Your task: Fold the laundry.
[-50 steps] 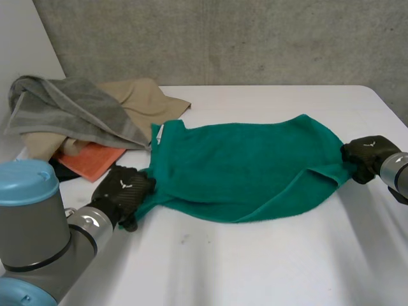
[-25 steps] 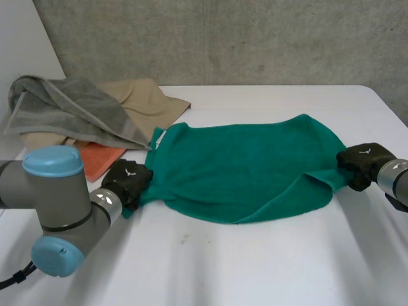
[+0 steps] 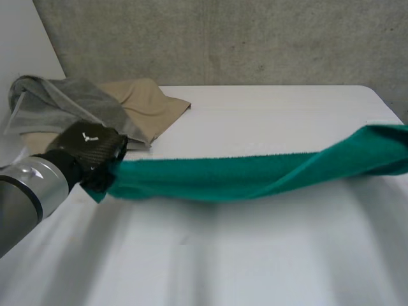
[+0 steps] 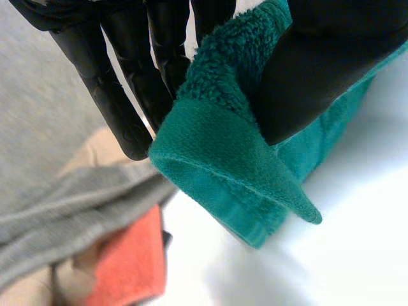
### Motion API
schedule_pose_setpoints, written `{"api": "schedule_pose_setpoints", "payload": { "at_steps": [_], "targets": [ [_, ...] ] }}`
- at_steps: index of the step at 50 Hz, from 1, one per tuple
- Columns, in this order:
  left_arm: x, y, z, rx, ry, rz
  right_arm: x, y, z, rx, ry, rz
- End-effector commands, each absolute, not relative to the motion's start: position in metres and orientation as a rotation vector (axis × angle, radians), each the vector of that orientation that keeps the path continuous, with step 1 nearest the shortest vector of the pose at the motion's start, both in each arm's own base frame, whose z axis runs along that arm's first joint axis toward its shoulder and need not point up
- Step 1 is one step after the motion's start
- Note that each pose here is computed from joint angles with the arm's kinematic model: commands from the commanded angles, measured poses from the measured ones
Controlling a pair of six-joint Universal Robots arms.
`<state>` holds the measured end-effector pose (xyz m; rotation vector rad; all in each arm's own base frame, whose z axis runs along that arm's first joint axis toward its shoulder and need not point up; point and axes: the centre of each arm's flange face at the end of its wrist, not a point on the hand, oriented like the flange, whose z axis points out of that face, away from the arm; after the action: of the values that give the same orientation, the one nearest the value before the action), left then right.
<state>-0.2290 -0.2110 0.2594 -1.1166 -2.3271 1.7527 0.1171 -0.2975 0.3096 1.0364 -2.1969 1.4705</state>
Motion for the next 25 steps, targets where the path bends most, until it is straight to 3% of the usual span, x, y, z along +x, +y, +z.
{"api": "schedule_pose_setpoints", "payload": {
  "at_steps": [1,5,7,14,18,21,25],
  "targets": [
    [-0.241,-0.251,0.209,-1.146,-2.445,1.572,0.115,-0.316,0.254,1.097,-2.374,1.298],
    [-0.260,-0.289,0.197,-1.151,-2.420,1.600,0.116,-0.347,0.244,1.024,-2.346,1.389],
    [-0.272,-0.314,0.209,-1.127,-2.347,1.724,0.117,-0.370,0.252,0.902,-2.273,1.554],
    [-0.297,-0.360,0.318,-0.809,-1.760,2.418,0.133,-0.415,0.319,0.555,-1.843,2.264],
    [-0.287,-0.348,0.377,-0.576,-1.475,2.659,0.132,-0.416,0.354,0.419,-1.588,2.554],
    [-0.282,-0.338,0.372,-0.573,-1.521,2.638,0.129,-0.405,0.371,0.389,-1.499,2.633],
    [-0.283,-0.331,0.337,-0.634,-1.661,2.529,0.132,-0.402,0.354,0.439,-1.626,2.579]
  ]
}}
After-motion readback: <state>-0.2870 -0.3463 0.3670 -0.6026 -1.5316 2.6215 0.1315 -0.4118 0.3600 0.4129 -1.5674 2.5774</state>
